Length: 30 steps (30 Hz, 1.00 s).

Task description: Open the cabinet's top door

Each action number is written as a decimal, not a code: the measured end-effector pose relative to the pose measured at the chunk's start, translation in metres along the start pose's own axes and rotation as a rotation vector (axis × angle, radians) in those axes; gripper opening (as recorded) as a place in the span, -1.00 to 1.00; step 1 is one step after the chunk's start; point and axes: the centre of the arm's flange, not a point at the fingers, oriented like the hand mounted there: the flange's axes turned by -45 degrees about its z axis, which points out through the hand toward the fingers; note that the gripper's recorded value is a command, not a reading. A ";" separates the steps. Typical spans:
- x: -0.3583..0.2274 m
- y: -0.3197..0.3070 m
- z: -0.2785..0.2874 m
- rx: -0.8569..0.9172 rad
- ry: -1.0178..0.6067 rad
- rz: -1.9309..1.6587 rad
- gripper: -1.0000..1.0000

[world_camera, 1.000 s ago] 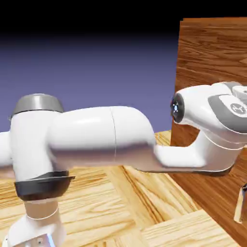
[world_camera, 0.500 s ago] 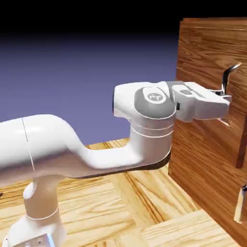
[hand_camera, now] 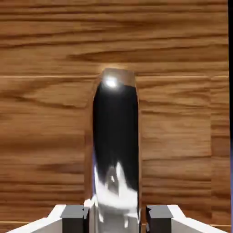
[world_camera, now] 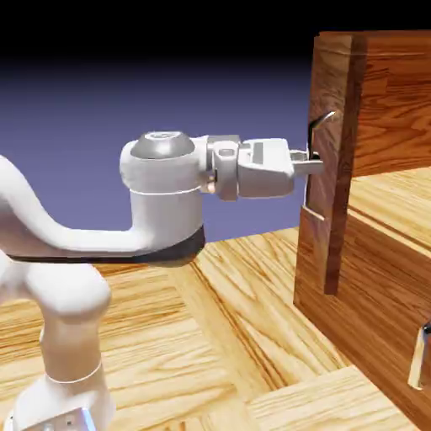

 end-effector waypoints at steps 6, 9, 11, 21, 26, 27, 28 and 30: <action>-0.002 0.001 -0.001 0.012 -0.044 0.008 -1.00; -0.002 -0.005 -0.020 -0.030 -0.046 0.006 -1.00; -0.001 -0.010 -0.034 -0.060 -0.046 0.007 -1.00; 0.002 -0.039 -0.095 -0.197 -0.047 0.001 -1.00; 0.003 -0.049 -0.114 -0.240 -0.047 0.000 -1.00; 0.003 -0.051 -0.116 -0.247 -0.047 -0.001 -1.00; 0.003 -0.053 -0.119 -0.254 -0.047 -0.001 -1.00; 0.003 -0.057 -0.125 -0.268 -0.047 -0.001 -1.00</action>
